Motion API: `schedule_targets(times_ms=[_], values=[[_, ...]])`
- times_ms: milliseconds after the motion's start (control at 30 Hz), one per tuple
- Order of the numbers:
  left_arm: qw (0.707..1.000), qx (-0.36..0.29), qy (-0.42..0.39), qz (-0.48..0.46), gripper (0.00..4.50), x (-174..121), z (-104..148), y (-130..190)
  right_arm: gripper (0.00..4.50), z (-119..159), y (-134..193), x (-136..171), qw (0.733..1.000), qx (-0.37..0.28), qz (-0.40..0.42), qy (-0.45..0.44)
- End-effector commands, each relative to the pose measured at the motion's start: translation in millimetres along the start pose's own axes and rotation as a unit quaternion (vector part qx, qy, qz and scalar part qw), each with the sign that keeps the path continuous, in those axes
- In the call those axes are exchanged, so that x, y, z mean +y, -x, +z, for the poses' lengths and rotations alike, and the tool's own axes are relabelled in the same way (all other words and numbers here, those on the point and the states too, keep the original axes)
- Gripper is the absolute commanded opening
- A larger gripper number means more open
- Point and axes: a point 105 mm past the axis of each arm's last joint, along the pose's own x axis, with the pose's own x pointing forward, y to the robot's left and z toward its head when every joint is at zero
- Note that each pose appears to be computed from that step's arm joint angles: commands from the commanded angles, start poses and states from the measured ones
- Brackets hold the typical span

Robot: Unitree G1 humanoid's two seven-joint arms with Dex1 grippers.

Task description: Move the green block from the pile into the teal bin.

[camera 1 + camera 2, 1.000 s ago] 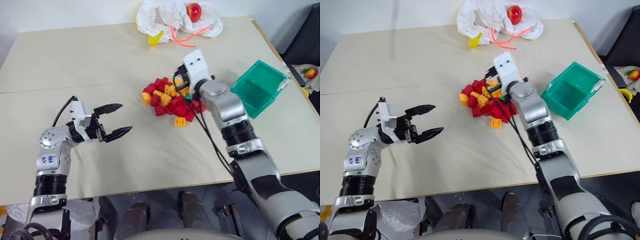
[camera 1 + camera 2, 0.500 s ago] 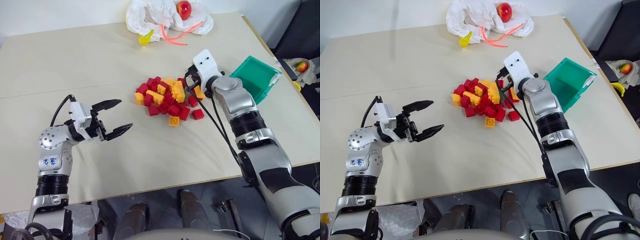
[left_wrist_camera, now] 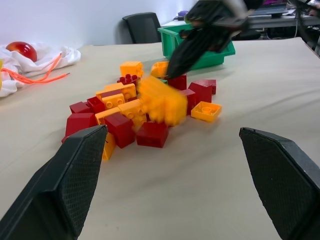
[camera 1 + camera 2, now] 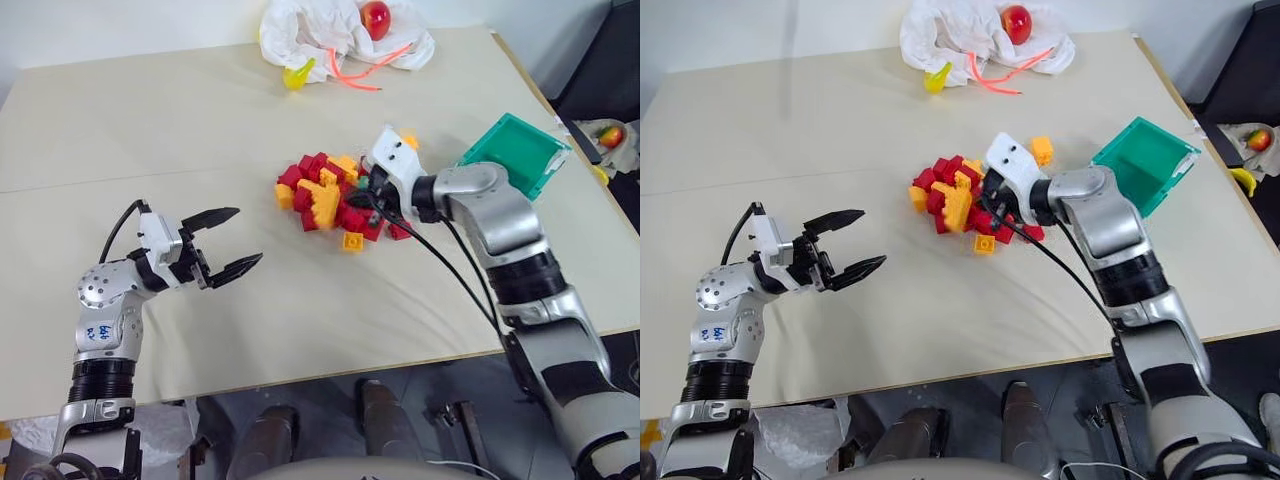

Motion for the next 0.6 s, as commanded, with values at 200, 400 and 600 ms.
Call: schedule_targets(times_ms=[200, 400, 600], values=[[1.000, -0.010, -0.017, -0.007, 4.50, 5.8, 9.0, -4.3, 0.02, 25.1, 30.6, -49.5, 0.991, -0.035, -0.124, 0.041], [1.000, -0.014, -0.016, -0.019, 4.50, 5.1, 8.3, -9.2, 0.40, 21.1, 30.9, -59.7, 0.989, -0.036, -0.130, 0.052], [0.999, -0.013, -0.015, -0.028, 4.50, 6.6, 8.0, -9.3, 2.37, 17.2, 38.1, -66.3, 0.991, -0.008, -0.117, 0.059]])
